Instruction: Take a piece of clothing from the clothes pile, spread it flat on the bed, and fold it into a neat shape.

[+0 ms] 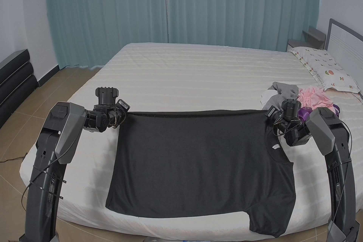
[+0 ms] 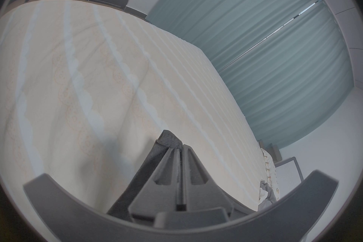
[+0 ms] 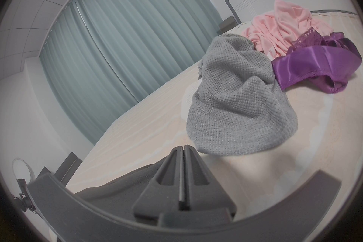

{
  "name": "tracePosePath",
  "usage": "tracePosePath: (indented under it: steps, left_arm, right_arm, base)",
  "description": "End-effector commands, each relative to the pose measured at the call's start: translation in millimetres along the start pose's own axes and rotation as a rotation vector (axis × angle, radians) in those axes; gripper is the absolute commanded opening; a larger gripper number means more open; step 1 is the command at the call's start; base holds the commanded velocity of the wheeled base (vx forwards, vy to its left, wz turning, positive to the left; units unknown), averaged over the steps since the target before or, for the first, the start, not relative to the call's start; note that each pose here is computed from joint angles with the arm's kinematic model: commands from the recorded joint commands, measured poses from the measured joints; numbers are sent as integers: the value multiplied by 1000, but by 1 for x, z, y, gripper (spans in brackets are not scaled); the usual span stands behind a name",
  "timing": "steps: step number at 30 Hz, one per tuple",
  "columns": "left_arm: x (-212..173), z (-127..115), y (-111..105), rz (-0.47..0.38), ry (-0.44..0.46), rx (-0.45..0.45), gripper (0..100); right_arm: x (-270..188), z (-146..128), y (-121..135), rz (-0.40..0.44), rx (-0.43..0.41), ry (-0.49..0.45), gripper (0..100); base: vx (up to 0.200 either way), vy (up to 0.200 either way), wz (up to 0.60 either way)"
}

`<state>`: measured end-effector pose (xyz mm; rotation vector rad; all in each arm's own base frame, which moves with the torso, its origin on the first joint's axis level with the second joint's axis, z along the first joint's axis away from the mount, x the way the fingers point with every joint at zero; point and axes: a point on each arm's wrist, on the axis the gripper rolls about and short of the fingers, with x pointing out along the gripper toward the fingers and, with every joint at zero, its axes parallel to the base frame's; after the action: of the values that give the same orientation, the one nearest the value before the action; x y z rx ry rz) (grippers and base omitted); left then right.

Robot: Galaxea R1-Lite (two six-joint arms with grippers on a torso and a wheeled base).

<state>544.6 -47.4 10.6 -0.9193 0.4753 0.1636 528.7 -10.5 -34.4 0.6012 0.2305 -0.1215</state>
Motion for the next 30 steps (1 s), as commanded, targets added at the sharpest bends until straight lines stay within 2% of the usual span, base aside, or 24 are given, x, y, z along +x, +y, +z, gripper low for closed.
tracePosePath:
  steps: [1,10,11,20,24,26,30]
  left_arm:
    - [4,-5,5,10,10,1,0]
    - [5,-8,7,17,22,2,0]
    - [5,-8,7,17,22,2,100]
    - [4,-7,8,24,22,-5,100]
    - [-8,-2,6,49,18,-22,100]
    - [-28,11,-3,49,8,-61,100]
    - [-68,25,-16,40,16,-81,100]
  right_arm:
    - [1,-8,-3,-7,-1,17,0]
    - [0,-13,-7,-19,-2,34,0]
    - [0,-15,-8,-21,-3,37,100]
    - [-9,-6,-4,-12,6,24,100]
    - [-33,15,-2,-6,16,6,100]
    - [-52,26,2,8,31,-3,100]
    - [-101,38,18,-4,201,32,100]
  base:
    - [0,0,0]
    - [0,0,0]
    - [0,0,0]
    - [0,0,0]
    - [0,0,0]
    - [0,0,0]
    - [0,0,0]
